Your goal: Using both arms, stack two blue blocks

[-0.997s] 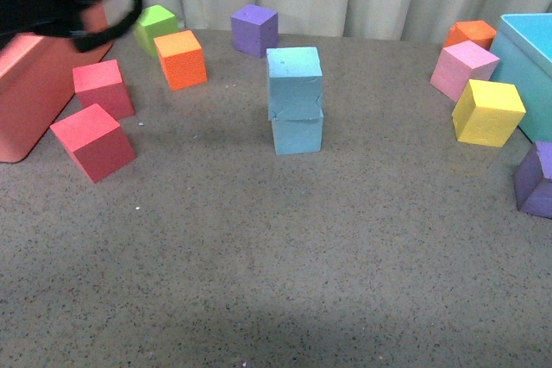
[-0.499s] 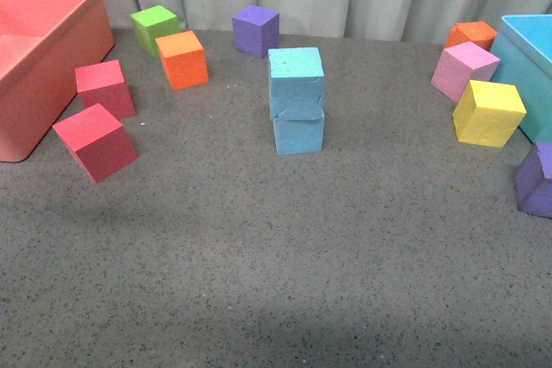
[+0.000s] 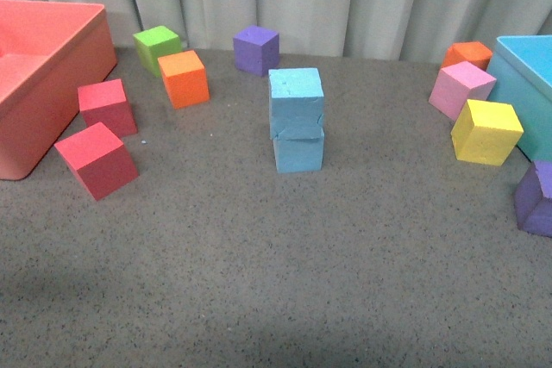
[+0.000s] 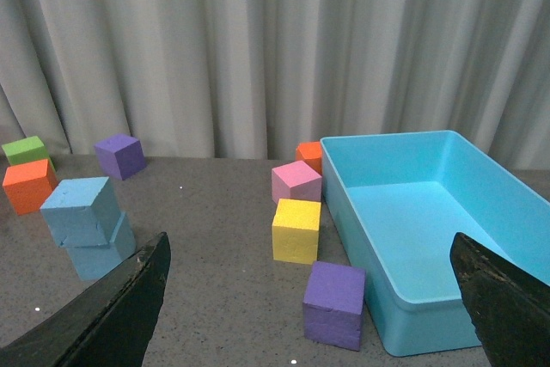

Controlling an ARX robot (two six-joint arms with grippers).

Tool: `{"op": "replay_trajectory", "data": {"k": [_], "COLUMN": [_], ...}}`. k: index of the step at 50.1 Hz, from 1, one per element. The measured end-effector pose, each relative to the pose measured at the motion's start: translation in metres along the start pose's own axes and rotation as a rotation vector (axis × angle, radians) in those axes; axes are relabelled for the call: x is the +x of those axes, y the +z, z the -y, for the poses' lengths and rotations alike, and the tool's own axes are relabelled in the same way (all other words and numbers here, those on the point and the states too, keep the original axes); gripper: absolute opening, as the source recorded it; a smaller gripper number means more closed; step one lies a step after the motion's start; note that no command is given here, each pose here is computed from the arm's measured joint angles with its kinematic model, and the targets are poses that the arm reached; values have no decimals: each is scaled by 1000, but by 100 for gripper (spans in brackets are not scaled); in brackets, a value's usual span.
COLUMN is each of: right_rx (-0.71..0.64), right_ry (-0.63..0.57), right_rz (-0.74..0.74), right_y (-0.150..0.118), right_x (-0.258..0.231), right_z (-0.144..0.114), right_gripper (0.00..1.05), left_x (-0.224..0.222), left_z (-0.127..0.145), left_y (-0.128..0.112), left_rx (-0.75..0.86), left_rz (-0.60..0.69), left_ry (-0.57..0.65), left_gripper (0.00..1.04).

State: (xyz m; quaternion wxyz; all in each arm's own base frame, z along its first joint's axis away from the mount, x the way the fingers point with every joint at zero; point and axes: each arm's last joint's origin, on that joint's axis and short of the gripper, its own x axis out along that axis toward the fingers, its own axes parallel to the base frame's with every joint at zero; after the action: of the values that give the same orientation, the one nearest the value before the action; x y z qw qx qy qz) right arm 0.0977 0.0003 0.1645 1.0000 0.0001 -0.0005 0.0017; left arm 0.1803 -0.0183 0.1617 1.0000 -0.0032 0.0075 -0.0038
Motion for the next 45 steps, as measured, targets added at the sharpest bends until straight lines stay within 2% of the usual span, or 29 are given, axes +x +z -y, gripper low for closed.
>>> {"op": "replay_trajectory", "data": {"k": [20, 45], "right_rx": [0, 0], "right_ry": [0, 0], "right_rz": [0, 0], "right_y": [0, 0], "right_x": [0, 0], "right_z": [0, 0], "right_gripper": [95, 95], "left_x": [-27, -53], "left_z": [-17, -18], "left_y": [0, 10], "left_rx": [-1, -1], "left_rz": [1, 33], "left_ry": [7, 7], "left_gripper": [4, 4]}}
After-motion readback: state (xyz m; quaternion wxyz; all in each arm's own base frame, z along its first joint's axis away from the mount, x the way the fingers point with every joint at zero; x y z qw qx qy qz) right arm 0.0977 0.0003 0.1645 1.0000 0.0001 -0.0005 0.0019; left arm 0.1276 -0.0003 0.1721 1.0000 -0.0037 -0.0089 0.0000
